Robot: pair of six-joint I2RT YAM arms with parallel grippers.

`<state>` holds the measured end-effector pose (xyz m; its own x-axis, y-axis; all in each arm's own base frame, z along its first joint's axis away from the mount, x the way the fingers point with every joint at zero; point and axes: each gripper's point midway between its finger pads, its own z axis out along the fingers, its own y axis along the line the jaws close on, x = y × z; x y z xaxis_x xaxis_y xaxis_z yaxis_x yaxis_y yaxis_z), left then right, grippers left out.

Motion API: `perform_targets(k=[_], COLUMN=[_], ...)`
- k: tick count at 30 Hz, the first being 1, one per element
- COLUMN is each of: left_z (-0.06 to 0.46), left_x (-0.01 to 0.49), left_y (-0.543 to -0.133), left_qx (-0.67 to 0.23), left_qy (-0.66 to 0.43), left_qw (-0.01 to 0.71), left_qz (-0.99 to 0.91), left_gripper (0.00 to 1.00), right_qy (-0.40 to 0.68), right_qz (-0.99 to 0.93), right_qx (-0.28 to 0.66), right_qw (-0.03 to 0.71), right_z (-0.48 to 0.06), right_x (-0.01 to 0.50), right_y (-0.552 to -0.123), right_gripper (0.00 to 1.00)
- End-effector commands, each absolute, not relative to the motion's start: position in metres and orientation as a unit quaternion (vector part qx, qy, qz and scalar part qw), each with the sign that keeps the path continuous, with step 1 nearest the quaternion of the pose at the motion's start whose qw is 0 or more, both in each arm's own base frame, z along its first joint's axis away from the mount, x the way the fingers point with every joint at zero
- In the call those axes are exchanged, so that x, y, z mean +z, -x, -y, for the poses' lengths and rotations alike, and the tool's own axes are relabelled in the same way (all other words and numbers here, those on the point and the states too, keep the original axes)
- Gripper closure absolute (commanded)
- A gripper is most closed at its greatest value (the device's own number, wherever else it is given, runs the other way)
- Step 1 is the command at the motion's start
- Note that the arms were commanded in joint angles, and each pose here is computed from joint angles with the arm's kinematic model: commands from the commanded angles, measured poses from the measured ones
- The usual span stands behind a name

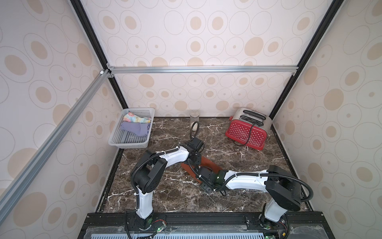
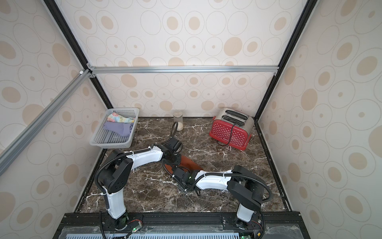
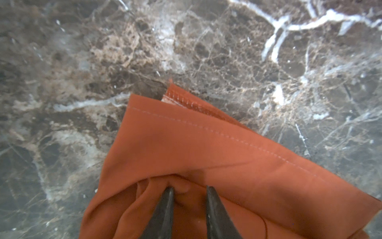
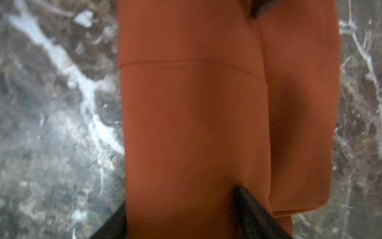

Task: Roll up the skirts
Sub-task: Roll the skirt at the center of the board.

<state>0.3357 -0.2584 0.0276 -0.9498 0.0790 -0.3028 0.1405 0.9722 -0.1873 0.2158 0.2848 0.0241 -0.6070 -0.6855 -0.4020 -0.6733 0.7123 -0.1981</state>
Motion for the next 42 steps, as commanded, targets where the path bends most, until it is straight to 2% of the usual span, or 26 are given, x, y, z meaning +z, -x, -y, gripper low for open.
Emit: perform_targets(k=[1,4,6,9,11,12,14,15,21,30,42], left_z=[0.244,0.244,0.244,0.238,0.228,0.221,0.212,0.208,0.204,0.277,0.29], left_x=[0.004,0.021,0.041,0.082,0.109,0.121,0.139,0.144,0.129,0.096,0.058], left_y=[-0.317,-0.329,-0.337,-0.351,-0.356,-0.357,-0.355,-0.352,-0.332,-0.317,-0.333], left_qx=[-0.101,-0.137,-0.163,-0.178,-0.174,-0.17,-0.173,-0.177,-0.177,-0.191,-0.115], left_qy=[-0.025,0.005,0.023,0.038,0.046,0.051,0.058,0.064,0.054,-0.02,-0.008], left_qw=[0.08,0.093,0.11,0.163,0.206,0.227,0.263,0.278,0.294,0.231,0.184], left_qz=[-0.991,-0.986,-0.98,-0.97,-0.962,-0.958,-0.947,-0.942,-0.938,-0.954,-0.976], left_gripper=[0.71,0.66,0.55,0.31,0.18,0.14,0.12,0.12,0.19,0.42,0.47], right_qy=[0.31,0.277,0.253,0.205,0.178,0.163,0.134,0.119,0.061,0.022,0.015], right_qz=[-0.935,-0.947,-0.952,-0.951,-0.944,-0.937,-0.926,-0.919,-0.886,-0.88,-0.89], right_qx=[0.001,0.056,0.109,0.205,0.265,0.298,0.346,0.372,0.461,0.468,0.441], right_qw=[0.171,0.155,0.133,0.108,0.089,0.079,0.063,0.056,-0.004,-0.085,-0.115], right_z=[-0.258,-0.26,-0.264,-0.27,-0.275,-0.277,-0.278,-0.277,-0.273,-0.267,-0.259], right_x=[-0.003,0.001,0.002,0.011,0.019,0.025,0.032,0.036,0.045,0.026,0.016], right_y=[-0.215,-0.215,-0.214,-0.215,-0.215,-0.216,-0.22,-0.223,-0.232,-0.237,-0.245], right_gripper=[0.49,0.63,0.72,0.81,0.85,0.88,0.96,1.0,1.0,1.0,1.0])
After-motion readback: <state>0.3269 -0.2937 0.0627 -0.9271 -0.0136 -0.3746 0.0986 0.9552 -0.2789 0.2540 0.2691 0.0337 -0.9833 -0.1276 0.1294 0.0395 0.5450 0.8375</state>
